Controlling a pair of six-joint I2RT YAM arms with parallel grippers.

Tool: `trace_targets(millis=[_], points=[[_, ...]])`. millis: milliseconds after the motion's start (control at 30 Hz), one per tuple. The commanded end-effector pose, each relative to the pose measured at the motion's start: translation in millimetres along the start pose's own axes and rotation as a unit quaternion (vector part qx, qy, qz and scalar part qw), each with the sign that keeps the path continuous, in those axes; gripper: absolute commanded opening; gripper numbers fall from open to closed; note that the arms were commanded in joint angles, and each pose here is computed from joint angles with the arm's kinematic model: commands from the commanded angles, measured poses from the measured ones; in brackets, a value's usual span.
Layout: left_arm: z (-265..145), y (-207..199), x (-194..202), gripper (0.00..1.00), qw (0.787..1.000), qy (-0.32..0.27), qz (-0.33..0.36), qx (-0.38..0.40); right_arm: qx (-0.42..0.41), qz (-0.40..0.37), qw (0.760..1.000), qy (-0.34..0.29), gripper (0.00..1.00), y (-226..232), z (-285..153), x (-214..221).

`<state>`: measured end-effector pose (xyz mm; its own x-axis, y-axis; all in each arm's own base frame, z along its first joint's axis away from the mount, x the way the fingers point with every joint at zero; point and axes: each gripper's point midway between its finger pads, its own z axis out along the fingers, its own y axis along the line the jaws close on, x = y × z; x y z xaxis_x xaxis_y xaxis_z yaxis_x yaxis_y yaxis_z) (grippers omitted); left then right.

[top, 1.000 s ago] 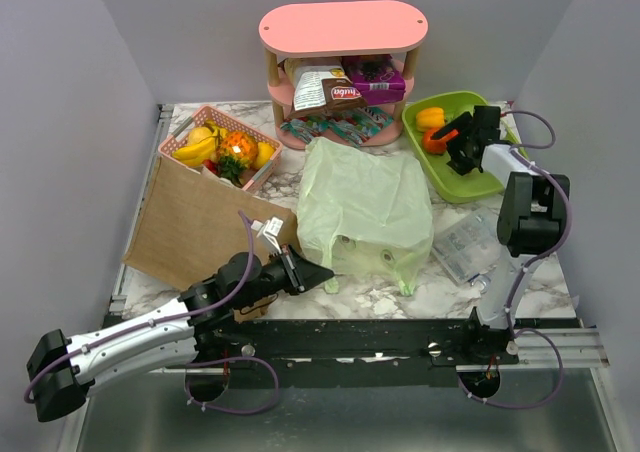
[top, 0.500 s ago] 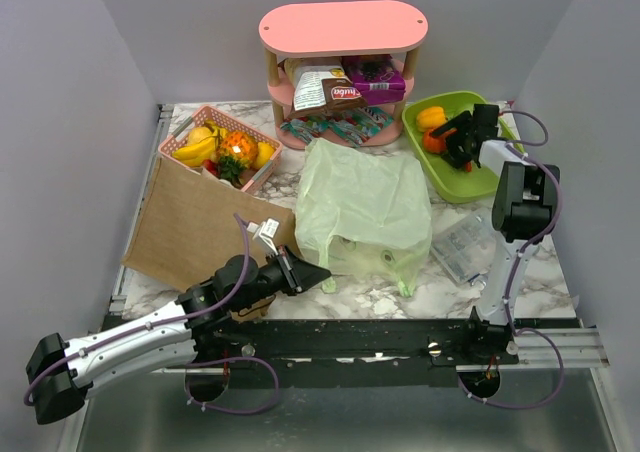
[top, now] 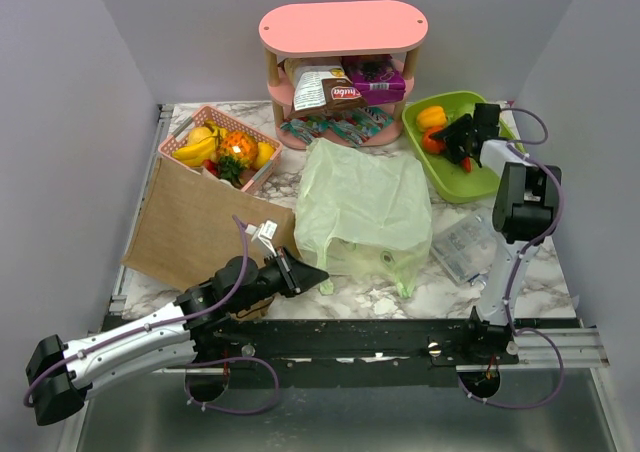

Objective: Place the food into the grocery bag and tie it
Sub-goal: Pick up the fake vegetable from the bin.

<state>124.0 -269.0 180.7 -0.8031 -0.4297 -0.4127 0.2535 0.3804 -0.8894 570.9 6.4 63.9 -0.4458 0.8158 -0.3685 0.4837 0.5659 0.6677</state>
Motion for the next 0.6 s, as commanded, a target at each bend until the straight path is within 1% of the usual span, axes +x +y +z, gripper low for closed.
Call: trace_targets(millis=[0, 100, 200, 367, 567], points=[[-4, 0, -2, 0.00, 1.000, -0.003, -0.003, -0.008, -0.013, -0.042, 0.999, -0.031, 0.43, 28, -46, -24], [-7, -1, -4, 0.00, 1.000, -0.005, -0.003, -0.006, -0.031, -0.059, 0.997, -0.048, 0.43, 47, -80, -31], [-9, -4, -7, 0.00, 1.000, -0.009, 0.000, -0.006, -0.046, -0.051, 0.996, -0.052, 0.43, 54, -108, -25], [-6, -10, -7, 0.00, 1.000, -0.001, 0.003, -0.006, -0.105, -0.049, 0.993, -0.019, 0.43, 67, -148, 2], [-3, -18, -7, 0.00, 1.000, 0.007, -0.007, -0.004, -0.171, -0.081, 0.982, 0.002, 0.43, 84, -204, 28]])
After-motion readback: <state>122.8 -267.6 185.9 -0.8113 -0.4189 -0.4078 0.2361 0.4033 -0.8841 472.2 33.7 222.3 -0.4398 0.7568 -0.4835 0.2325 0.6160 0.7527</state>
